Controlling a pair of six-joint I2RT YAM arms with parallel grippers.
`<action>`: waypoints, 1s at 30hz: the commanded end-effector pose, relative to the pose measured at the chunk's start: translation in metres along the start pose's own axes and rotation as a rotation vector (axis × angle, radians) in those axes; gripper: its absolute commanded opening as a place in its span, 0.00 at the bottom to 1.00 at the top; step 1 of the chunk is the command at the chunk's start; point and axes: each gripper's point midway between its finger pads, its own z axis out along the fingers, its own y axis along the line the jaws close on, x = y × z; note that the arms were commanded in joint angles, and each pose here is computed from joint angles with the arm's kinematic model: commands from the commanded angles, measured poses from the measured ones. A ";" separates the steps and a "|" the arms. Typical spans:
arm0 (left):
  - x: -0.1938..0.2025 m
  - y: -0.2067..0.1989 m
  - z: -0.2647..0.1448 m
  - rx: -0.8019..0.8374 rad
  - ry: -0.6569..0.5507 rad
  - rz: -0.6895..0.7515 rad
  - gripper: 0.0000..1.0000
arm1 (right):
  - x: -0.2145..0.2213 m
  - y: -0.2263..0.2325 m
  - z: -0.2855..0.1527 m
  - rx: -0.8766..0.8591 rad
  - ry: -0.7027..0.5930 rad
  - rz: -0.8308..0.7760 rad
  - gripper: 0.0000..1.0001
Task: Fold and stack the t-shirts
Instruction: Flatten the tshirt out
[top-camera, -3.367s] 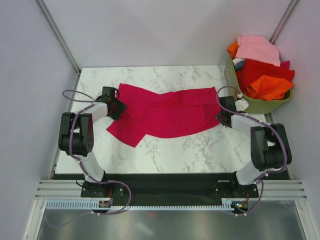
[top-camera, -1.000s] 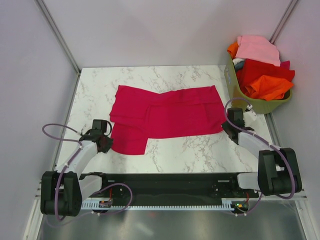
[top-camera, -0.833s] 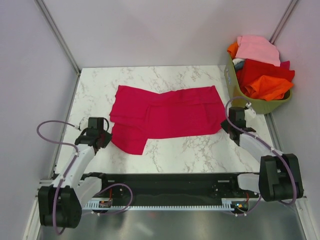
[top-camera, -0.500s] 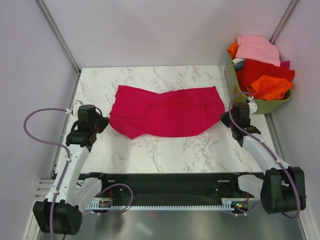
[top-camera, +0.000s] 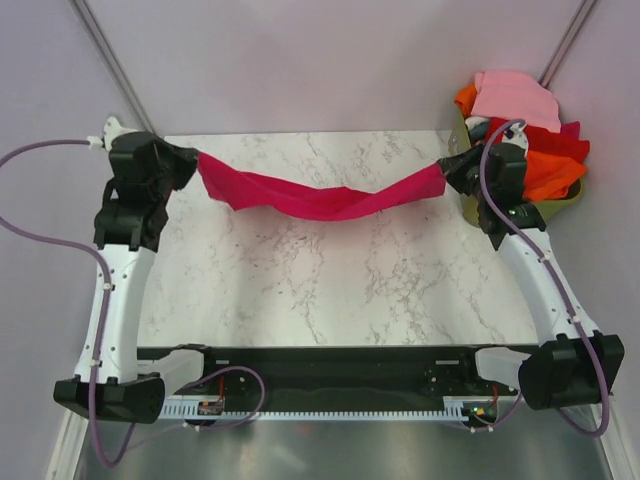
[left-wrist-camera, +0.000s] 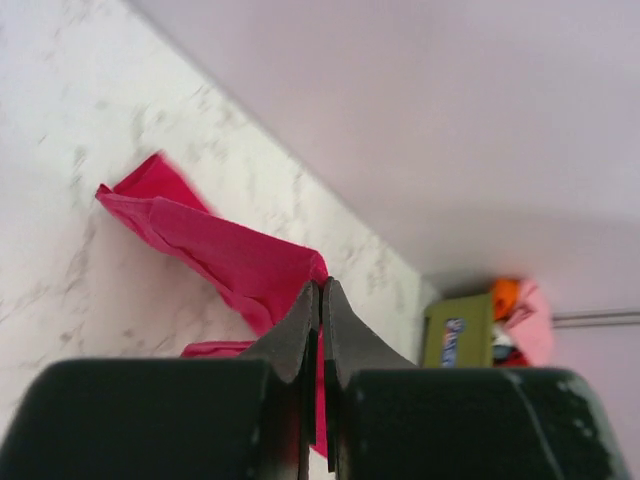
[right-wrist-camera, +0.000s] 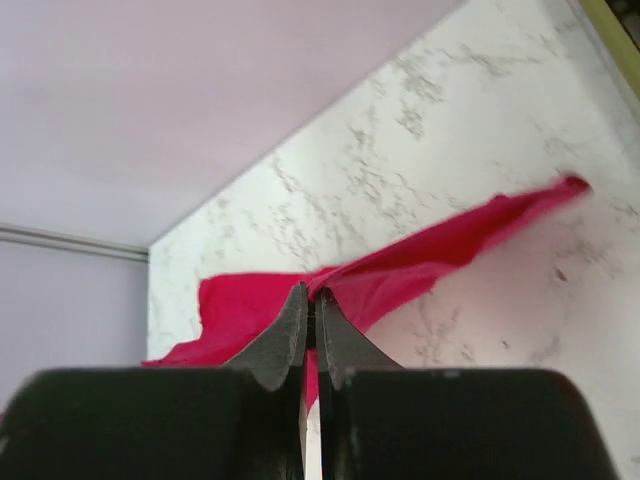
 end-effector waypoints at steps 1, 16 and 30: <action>-0.065 -0.058 -0.057 0.175 -0.165 0.012 0.02 | -0.042 0.055 -0.038 -0.144 -0.070 -0.019 0.00; -0.176 -0.130 -0.316 0.646 -0.593 -0.076 0.02 | -0.141 0.129 -0.278 -0.412 -0.553 -0.046 0.00; -0.127 -0.117 -0.115 0.352 -0.324 -0.056 0.02 | -0.110 0.071 -0.165 -0.142 -0.395 0.063 0.00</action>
